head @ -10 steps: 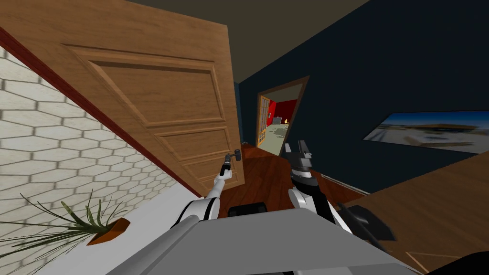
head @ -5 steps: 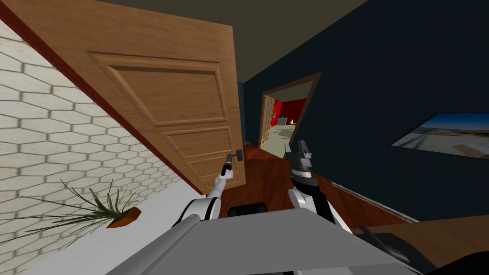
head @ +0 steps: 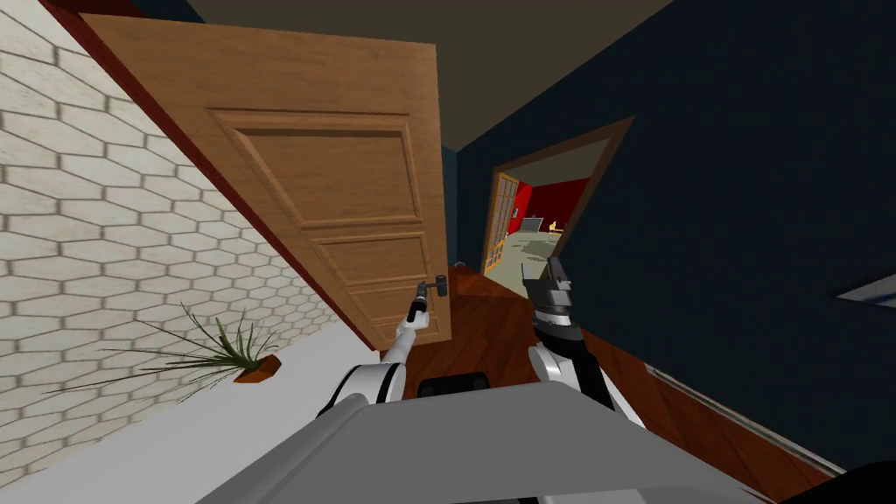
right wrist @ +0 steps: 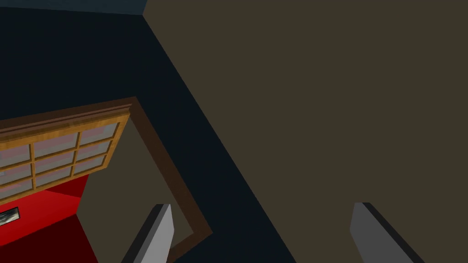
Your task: Push the door open
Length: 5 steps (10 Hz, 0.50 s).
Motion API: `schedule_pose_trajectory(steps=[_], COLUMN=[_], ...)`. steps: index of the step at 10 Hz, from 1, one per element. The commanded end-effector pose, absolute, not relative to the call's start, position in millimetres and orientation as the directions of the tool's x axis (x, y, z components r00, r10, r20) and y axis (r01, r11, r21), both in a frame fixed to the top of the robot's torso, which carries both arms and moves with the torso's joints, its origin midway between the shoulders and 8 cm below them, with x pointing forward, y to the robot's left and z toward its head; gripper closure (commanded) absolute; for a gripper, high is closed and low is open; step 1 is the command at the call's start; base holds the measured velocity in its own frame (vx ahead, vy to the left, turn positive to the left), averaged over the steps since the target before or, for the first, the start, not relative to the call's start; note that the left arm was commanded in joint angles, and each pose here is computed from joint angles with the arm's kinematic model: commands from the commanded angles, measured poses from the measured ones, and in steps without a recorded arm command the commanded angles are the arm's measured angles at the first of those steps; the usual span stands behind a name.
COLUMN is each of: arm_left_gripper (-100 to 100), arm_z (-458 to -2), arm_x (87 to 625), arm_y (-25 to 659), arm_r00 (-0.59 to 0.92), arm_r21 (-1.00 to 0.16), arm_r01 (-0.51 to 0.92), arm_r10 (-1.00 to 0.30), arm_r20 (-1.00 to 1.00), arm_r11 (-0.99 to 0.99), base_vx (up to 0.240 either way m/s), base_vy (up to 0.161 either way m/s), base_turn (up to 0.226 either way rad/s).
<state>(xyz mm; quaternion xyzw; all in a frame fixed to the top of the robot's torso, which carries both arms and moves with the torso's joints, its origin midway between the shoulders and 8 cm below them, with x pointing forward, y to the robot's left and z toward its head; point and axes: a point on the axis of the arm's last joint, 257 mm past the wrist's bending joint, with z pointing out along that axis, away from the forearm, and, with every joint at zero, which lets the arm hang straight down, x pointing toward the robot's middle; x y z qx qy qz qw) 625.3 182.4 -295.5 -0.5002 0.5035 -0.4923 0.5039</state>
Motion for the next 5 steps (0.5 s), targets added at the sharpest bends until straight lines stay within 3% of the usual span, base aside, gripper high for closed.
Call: schedule_pose_trajectory(steps=[1,3,5], arm_left_gripper=[100,100,100], arm_z=[-291.6,-292.2,-292.2], arm_x=[626.7,625.8,625.8], arm_y=[176.7,166.0,166.0], arm_r00=[0.000,-0.015,-0.015], arm_r21=[-1.000,-1.000,-1.000], arm_r01=[0.001,0.000,0.000], arm_r10=[-1.000,-1.000,-1.000], arm_r20=[-0.011,-0.003,-0.003], arm_r11=[0.011,0.003,0.003], base_vx=[0.062,0.036,-0.005], base_vy=[-0.176,-0.191,-0.074], base_turn=[0.193,0.164,0.025])
